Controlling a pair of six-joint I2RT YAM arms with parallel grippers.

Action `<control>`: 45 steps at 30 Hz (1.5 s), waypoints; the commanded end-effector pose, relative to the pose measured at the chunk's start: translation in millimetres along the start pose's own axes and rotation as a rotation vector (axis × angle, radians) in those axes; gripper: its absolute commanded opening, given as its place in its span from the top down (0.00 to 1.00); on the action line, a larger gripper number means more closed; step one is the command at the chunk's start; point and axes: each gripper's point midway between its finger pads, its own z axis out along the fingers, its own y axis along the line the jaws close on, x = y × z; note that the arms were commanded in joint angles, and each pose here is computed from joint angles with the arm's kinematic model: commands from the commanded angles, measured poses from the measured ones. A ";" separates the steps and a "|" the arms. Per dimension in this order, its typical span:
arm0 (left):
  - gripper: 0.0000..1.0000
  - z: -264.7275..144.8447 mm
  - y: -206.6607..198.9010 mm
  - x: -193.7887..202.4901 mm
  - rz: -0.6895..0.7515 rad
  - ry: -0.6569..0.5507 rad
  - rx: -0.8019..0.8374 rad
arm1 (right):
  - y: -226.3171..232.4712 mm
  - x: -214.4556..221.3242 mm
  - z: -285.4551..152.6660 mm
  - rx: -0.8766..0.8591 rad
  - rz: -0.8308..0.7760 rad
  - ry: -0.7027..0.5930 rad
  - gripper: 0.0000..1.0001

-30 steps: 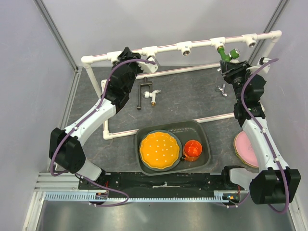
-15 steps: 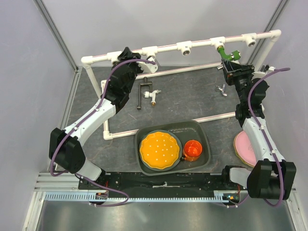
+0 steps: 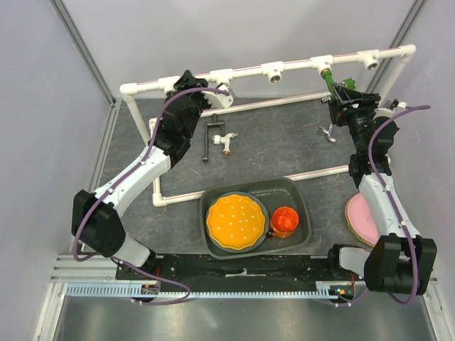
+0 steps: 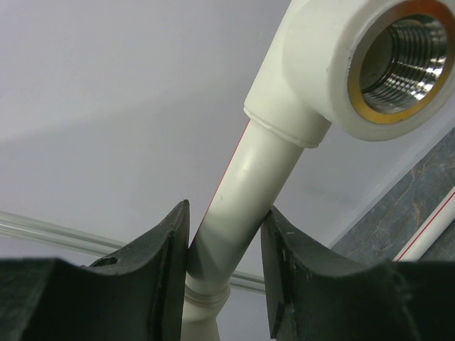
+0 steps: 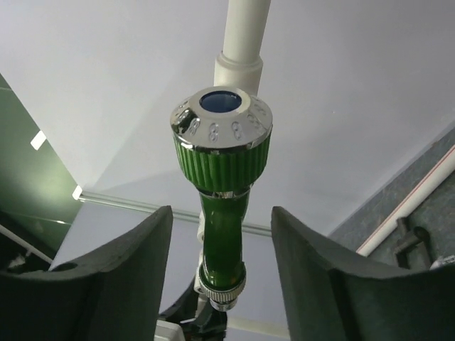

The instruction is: Install the water faucets

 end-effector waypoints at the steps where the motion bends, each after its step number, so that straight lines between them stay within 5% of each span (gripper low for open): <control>1: 0.98 -11.4 -1.2 -10.7 -0.133 -0.009 0.014 | 19.3 -7.9 -1.0 -0.048 -0.040 -0.029 0.27; 6: 0.98 -11.2 -3.0 -11.1 -0.132 -0.010 0.020 | 23.2 -9.3 -4.3 -0.033 -0.101 -0.032 0.02; 15: 0.98 -12.0 -2.5 -12.1 -0.130 -0.012 0.021 | 22.2 -19.5 -28.5 0.050 -0.357 -0.069 0.02; 22: 0.98 -10.0 -7.2 -11.5 -0.130 -0.011 0.032 | 73.9 -47.1 -74.1 0.104 -0.959 -0.173 0.02; 37: 0.98 -6.9 -22.4 -18.1 -0.155 -0.029 0.069 | 65.3 -25.6 -83.9 0.368 -2.207 0.101 0.02; 45: 0.98 -9.2 -18.7 -20.9 -0.160 -0.034 0.062 | 68.0 -13.0 -86.9 0.460 -2.568 0.151 0.02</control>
